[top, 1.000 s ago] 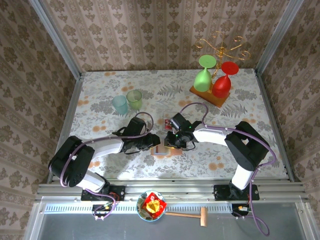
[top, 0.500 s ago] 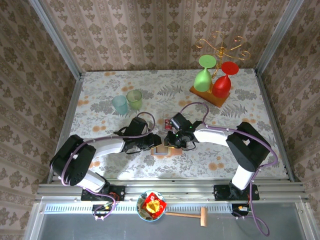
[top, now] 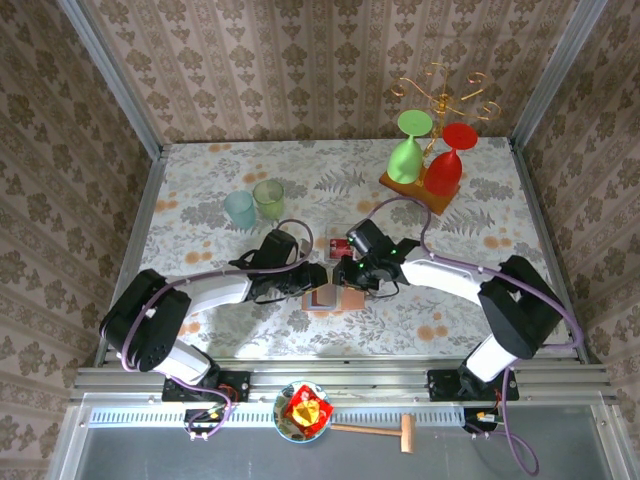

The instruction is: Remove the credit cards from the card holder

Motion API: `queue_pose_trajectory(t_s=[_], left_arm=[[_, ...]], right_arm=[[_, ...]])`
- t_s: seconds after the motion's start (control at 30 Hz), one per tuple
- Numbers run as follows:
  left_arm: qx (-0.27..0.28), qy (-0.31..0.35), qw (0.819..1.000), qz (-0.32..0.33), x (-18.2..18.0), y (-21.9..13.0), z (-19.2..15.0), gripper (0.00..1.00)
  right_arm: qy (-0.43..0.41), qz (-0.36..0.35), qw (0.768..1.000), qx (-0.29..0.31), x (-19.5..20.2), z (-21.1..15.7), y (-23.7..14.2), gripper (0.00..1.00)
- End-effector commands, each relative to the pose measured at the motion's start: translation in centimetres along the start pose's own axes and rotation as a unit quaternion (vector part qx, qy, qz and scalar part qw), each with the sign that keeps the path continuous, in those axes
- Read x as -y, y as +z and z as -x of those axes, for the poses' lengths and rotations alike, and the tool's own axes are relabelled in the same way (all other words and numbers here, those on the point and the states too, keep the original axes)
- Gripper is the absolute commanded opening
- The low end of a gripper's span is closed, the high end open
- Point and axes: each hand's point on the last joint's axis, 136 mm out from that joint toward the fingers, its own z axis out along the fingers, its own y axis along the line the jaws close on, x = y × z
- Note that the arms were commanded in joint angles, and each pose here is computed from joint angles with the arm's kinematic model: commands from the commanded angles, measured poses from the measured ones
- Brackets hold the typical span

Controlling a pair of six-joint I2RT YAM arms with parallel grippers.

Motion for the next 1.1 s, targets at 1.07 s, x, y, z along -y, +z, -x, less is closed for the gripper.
queue_pose_trajectory(t_s=[1.07], left_arm=[[-0.071, 0.041, 0.996, -0.034, 5.8, 6.2, -0.5, 0.55]], right_arm=[[0.049, -0.023, 0.996, 0.077, 6.7, -0.5, -7.2, 0.28]])
